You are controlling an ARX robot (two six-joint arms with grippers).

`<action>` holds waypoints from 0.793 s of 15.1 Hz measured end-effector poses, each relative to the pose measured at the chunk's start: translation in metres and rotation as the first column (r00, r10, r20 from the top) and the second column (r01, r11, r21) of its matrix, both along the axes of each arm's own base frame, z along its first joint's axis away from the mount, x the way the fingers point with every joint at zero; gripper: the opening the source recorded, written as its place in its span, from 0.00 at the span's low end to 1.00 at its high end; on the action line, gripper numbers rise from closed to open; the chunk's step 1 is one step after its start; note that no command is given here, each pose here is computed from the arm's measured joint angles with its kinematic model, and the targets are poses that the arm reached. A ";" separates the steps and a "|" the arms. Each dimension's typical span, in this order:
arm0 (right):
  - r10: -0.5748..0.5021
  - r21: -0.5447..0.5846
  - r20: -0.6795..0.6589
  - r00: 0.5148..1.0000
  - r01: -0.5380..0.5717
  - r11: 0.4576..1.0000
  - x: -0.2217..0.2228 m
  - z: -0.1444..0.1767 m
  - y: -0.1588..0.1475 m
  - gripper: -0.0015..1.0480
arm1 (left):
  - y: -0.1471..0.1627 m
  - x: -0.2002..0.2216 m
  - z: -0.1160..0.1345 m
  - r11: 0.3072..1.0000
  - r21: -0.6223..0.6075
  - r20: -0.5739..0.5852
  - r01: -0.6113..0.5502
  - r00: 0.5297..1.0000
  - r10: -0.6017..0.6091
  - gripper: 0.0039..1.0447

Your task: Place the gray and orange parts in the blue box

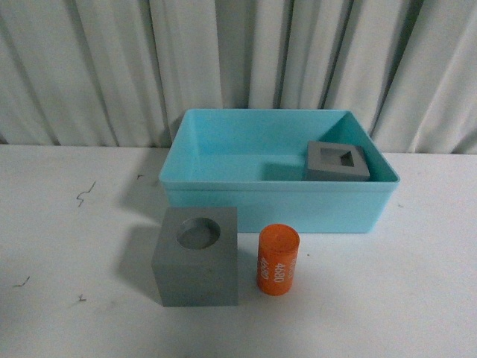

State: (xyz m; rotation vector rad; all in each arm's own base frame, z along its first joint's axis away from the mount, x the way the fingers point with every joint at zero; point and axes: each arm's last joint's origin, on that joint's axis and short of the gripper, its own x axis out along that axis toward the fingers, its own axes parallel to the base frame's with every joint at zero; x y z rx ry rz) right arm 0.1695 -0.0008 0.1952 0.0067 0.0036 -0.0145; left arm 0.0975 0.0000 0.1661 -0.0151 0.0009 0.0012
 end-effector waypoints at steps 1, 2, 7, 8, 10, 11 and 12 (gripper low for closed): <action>0.003 0.000 0.001 1.000 -0.003 1.000 -0.007 -0.004 0.000 0.02 | 0.000 0.000 0.000 1.000 0.000 0.000 0.001 1.000 -0.001 0.94; 0.013 0.000 -0.003 1.000 -0.013 1.000 -0.011 -0.007 0.001 0.02 | 0.000 0.000 0.000 1.000 0.000 0.001 0.000 1.000 0.000 0.94; 0.013 0.000 -0.004 1.000 -0.013 1.000 -0.033 -0.019 0.001 0.02 | 0.000 0.000 0.000 1.000 0.000 0.000 0.000 1.000 0.000 0.94; 0.013 0.000 0.002 1.000 -0.013 1.000 -0.036 -0.019 0.001 0.02 | 0.000 0.000 0.000 1.000 0.000 0.000 0.000 1.000 0.000 0.94; 0.012 0.000 -0.005 1.000 -0.012 1.000 -0.040 -0.028 0.001 0.02 | 0.000 0.000 0.000 1.000 0.000 0.000 0.000 1.000 0.000 0.94; 0.012 0.000 0.006 1.000 -0.012 1.000 -0.043 -0.026 0.001 0.02 | 0.000 0.000 0.000 1.000 0.000 0.000 0.000 1.000 0.000 0.94; 0.013 -0.001 0.021 1.000 -0.013 1.000 -0.046 -0.025 0.001 0.02 | 0.000 0.000 0.000 1.000 0.000 0.000 0.000 1.000 0.000 0.94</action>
